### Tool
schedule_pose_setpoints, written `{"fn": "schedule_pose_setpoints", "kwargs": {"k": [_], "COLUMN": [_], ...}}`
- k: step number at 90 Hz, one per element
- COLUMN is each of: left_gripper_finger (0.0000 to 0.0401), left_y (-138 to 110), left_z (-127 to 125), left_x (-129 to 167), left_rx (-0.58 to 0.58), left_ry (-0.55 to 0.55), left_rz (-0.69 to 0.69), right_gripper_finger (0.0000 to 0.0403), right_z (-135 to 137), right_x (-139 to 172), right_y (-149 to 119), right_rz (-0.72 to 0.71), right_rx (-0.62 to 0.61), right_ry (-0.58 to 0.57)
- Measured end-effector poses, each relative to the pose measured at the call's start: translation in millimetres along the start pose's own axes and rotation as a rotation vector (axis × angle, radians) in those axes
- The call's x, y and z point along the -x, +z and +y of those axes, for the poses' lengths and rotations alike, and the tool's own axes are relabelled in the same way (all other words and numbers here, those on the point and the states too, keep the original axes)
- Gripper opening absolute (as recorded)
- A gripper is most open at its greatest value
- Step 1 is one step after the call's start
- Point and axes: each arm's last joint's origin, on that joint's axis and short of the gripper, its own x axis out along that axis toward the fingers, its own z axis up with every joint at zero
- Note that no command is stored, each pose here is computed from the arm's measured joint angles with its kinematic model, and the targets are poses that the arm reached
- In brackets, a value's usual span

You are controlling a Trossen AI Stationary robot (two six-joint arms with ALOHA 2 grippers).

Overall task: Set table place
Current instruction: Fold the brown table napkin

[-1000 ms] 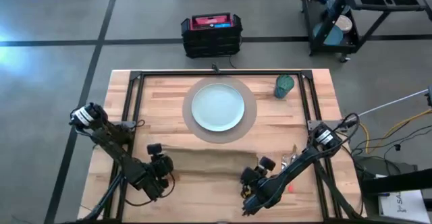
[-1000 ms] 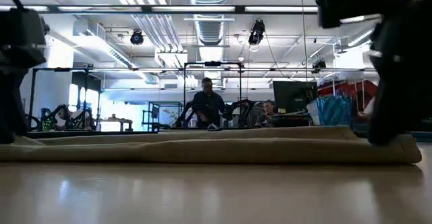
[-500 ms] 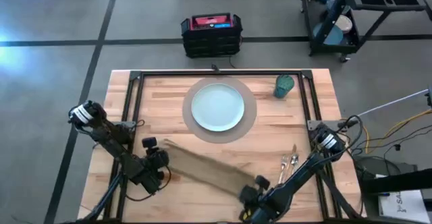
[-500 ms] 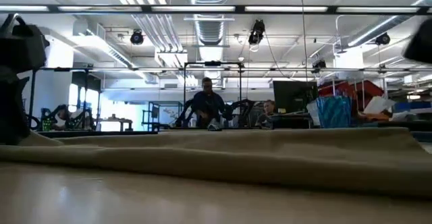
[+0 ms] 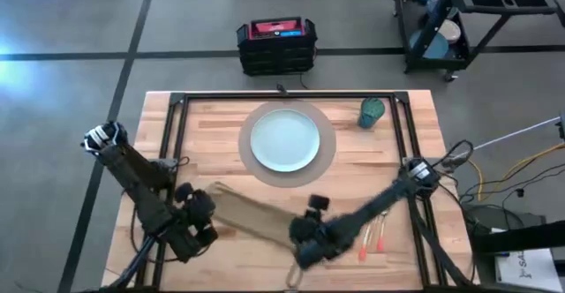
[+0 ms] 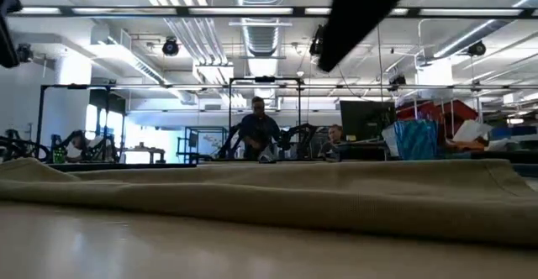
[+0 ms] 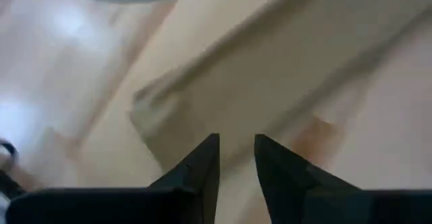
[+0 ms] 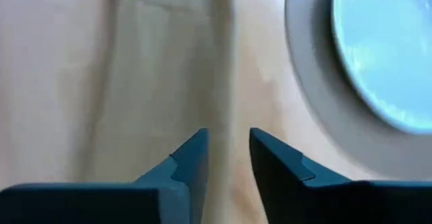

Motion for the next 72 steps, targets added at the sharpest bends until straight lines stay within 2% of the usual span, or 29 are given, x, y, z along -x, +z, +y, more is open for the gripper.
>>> {"fn": "schedule_pose_setpoints", "kwargs": {"k": [10,25,38,47,56,72], "left_gripper_finger": [0.0081,0.0076,0.0091,0.0119,0.0164,0.0253], "left_y": [-11.6,-28.7,-36.4,-41.5,-45.6,-47.9], "left_z": [-2.3,-4.3,-1.1,5.0,13.6,27.4], "left_x": [-7.1,-19.6,-29.8,-36.4,-41.1,-50.6], "left_rx": [0.107,0.25,0.341,0.369,0.398,0.435], "left_ry": [0.042,0.114,0.169,0.214,0.245,0.225], "left_rz": [0.063,0.057,0.049,0.089,0.122,0.137], "right_gripper_finger": [0.0155,0.0198,0.021,0.0207,0.0203,0.02], "right_z": [-26.6,-66.4,-100.0,-116.2,-125.1,-139.8], "right_x": [-21.5,-46.1,-62.6,-78.8,-97.2,-118.2], "right_y": [24.5,60.9,78.6,83.0,85.8,88.2], "right_rz": [-0.018,-0.117,-0.188,-0.193,-0.206,-0.222], "right_rx": [0.084,0.135,0.144,0.15,0.164,0.178], "right_ry": [0.068,0.285,0.34,0.355,0.376,0.443]}}
